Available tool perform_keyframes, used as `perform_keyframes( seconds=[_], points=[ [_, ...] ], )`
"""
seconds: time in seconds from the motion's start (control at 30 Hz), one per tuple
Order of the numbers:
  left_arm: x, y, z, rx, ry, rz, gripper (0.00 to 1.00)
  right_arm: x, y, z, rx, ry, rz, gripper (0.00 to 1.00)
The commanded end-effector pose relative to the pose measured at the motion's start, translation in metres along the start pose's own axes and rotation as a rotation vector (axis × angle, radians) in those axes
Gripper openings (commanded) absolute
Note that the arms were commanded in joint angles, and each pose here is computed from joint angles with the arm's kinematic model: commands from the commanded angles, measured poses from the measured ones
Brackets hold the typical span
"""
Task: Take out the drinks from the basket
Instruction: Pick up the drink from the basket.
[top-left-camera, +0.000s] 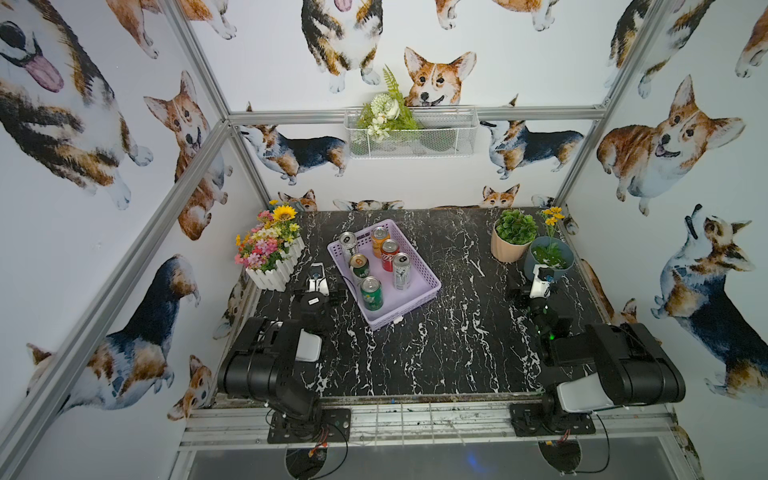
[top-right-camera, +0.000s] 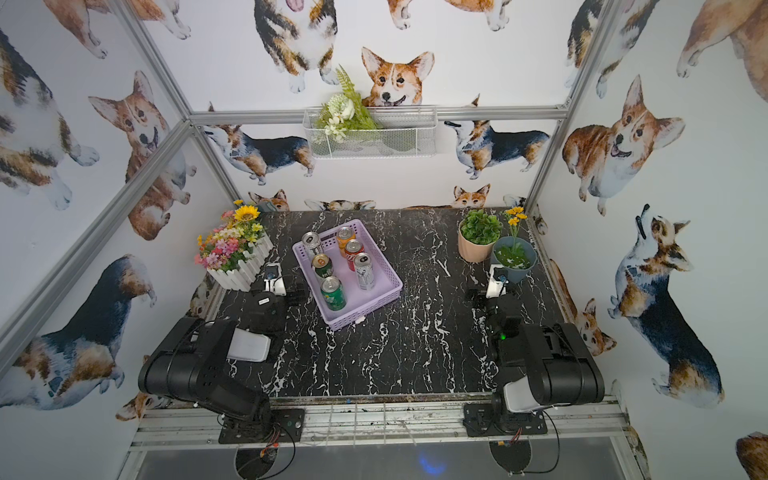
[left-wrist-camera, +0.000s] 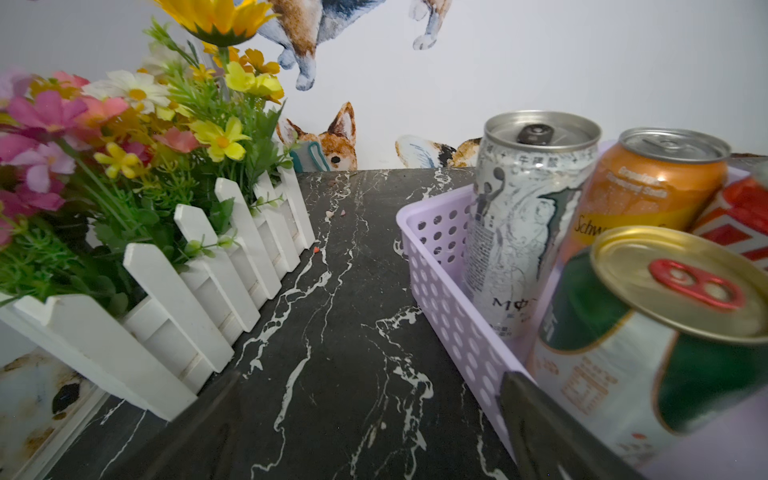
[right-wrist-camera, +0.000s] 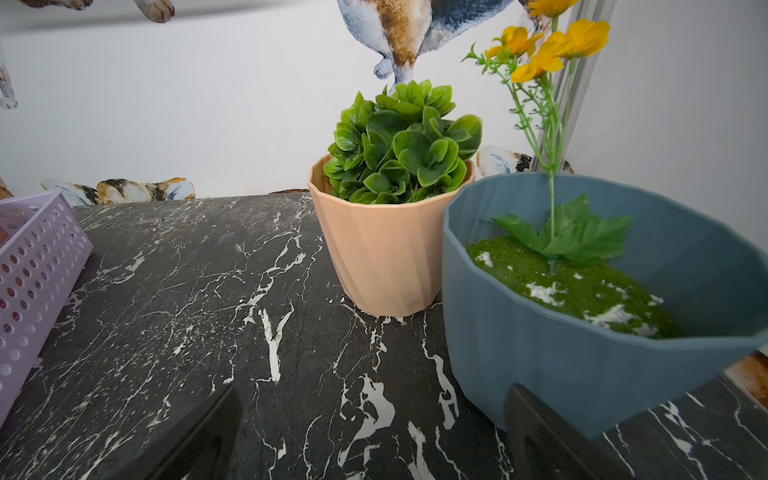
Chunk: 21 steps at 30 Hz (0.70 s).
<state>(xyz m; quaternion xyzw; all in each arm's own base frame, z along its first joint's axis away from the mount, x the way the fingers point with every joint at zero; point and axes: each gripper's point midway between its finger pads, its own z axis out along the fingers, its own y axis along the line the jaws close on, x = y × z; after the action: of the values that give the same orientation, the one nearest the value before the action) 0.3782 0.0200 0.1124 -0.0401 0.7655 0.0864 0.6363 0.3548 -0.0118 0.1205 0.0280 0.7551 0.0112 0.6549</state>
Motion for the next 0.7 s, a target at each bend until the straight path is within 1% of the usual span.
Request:
perform_keyframes(
  seconds=[0.0,0.07,0.17,0.23,0.33,0.43,0.47,0.53,0.57,0.63,0.67],
  points=[
    [-0.003,-0.005,0.0,0.031,-0.01,-0.013,1.0,-0.006,-0.003,-0.002,0.02,-0.025,0.002,1.0],
    [-0.013,0.0,0.0,-0.008,-0.013,-0.021,1.0,-0.015,-0.012,-0.002,0.077,-0.033,0.025,1.0],
    [-0.024,0.006,0.009,-0.052,0.055,-0.021,1.0,-0.021,-0.017,0.009,0.115,0.048,0.056,1.0],
    [-0.033,0.007,0.011,-0.06,0.064,-0.019,1.0,-0.021,-0.022,0.012,0.152,0.08,0.096,1.0],
    [-0.056,0.013,0.004,-0.077,0.014,-0.085,1.0,-0.017,-0.031,0.012,0.222,0.154,0.165,1.0],
    [-0.078,0.016,0.0,-0.084,-0.007,-0.164,1.0,-0.023,-0.033,0.008,0.272,0.153,0.166,1.0],
    [-0.083,0.019,0.001,-0.105,-0.003,-0.205,1.0,-0.029,-0.033,0.006,0.292,0.14,0.158,1.0],
    [-0.088,0.034,0.002,-0.197,0.025,-0.325,1.0,-0.041,-0.038,0.001,0.354,0.097,0.158,1.0],
    [-0.085,0.048,-0.001,-0.297,0.057,-0.421,1.0,-0.045,-0.045,-0.002,0.402,0.074,0.19,1.0],
    [-0.059,0.082,-0.024,-0.575,0.152,-0.64,1.0,-0.046,-0.066,-0.009,0.549,0.047,0.289,1.0],
    [-0.061,0.095,-0.033,-0.667,0.151,-0.77,1.0,-0.041,-0.076,-0.014,0.623,0.064,0.34,1.0]
  ],
)
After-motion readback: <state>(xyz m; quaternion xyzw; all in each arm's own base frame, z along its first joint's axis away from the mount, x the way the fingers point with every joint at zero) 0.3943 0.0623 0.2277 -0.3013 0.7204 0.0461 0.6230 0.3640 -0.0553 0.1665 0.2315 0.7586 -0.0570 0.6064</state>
